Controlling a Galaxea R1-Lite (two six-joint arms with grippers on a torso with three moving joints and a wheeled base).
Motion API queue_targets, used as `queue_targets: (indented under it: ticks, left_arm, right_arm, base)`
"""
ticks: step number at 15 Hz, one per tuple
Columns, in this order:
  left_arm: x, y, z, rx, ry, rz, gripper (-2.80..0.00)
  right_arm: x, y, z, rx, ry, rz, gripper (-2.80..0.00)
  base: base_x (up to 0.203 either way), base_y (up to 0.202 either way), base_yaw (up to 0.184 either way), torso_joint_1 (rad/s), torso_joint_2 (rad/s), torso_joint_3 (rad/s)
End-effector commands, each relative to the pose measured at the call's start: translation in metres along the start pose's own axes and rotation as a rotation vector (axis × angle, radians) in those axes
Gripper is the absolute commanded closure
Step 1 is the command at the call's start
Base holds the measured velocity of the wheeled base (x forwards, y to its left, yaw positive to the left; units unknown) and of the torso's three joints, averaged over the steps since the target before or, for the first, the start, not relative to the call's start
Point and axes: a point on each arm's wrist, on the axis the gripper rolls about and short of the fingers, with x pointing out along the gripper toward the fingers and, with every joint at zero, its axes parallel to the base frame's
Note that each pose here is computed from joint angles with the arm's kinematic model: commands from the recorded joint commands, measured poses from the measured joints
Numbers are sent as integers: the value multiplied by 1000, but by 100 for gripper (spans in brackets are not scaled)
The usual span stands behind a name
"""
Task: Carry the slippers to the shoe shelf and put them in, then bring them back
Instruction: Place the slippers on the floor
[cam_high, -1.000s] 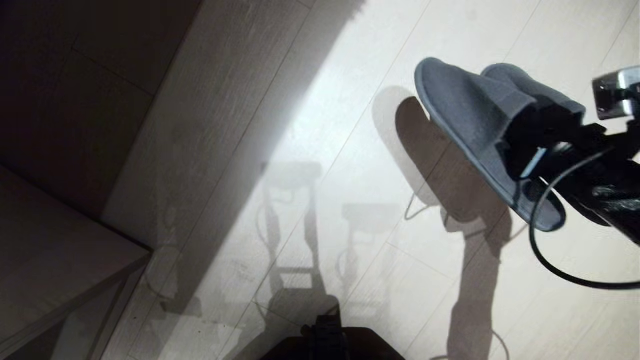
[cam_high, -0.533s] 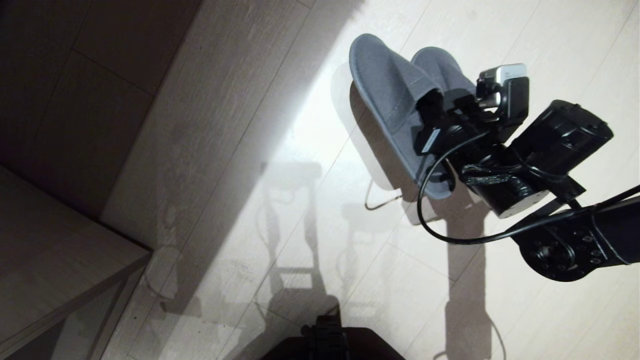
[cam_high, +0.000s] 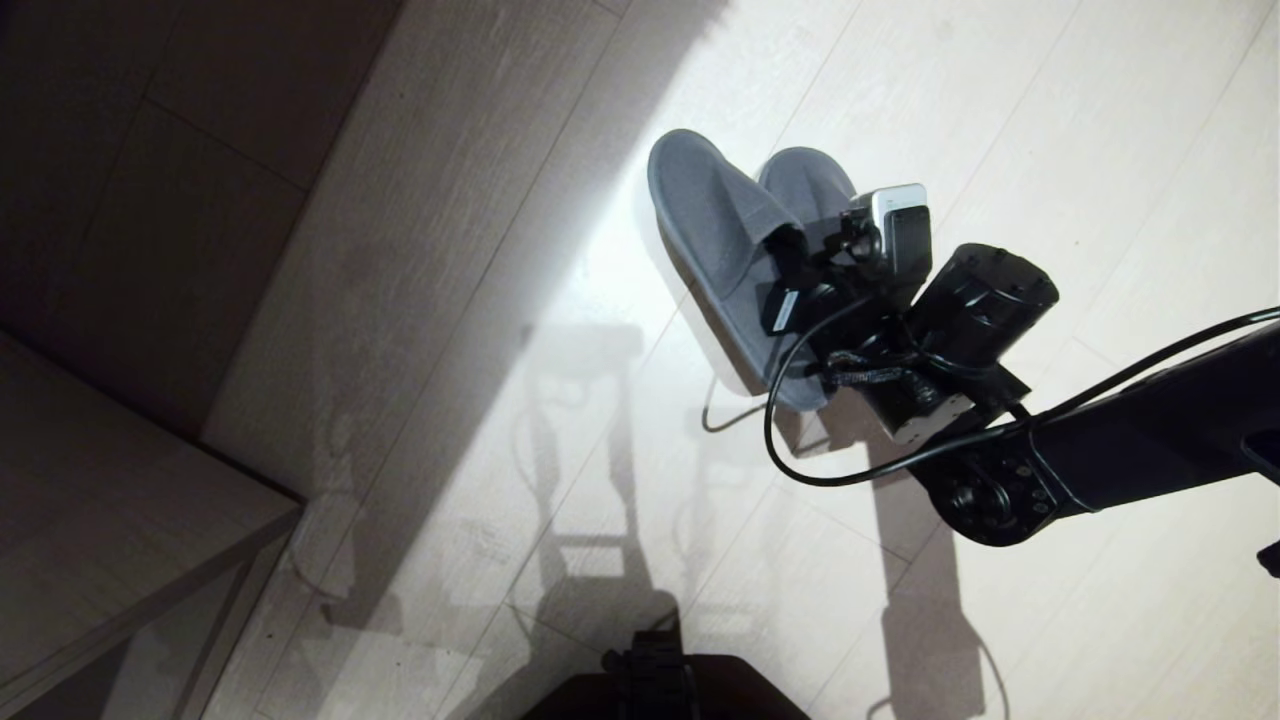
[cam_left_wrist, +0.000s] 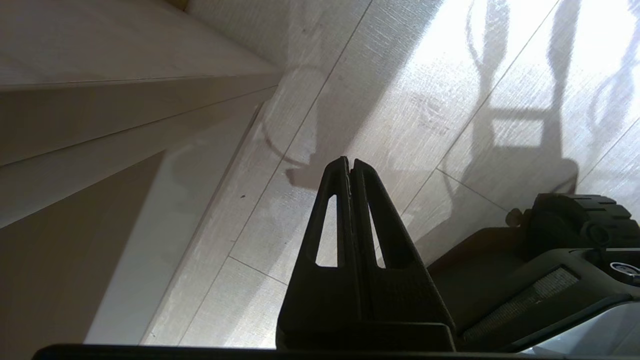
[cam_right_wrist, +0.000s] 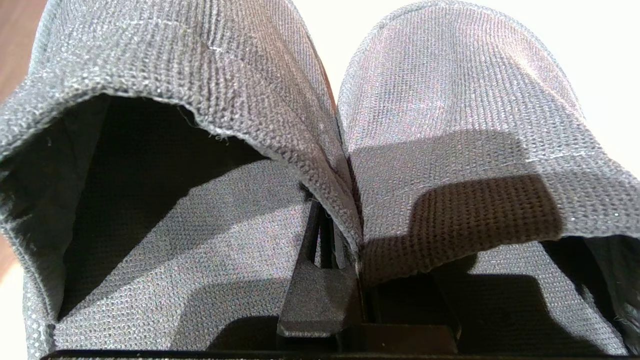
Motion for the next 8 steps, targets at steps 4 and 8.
queue_targets:
  ticks: [4,8]
  left_arm:
    - [0,0,0,-2,-1,0,0]
    - [0,0,0,-2,-1,0,0]
  right_arm:
    - [10,7,-18,-63,7,30,0]
    - [12,8,-21,-69,12,41,-280]
  base:
    - [0,0,0,0,0,0]
    - [0,0,0,0,0,0]
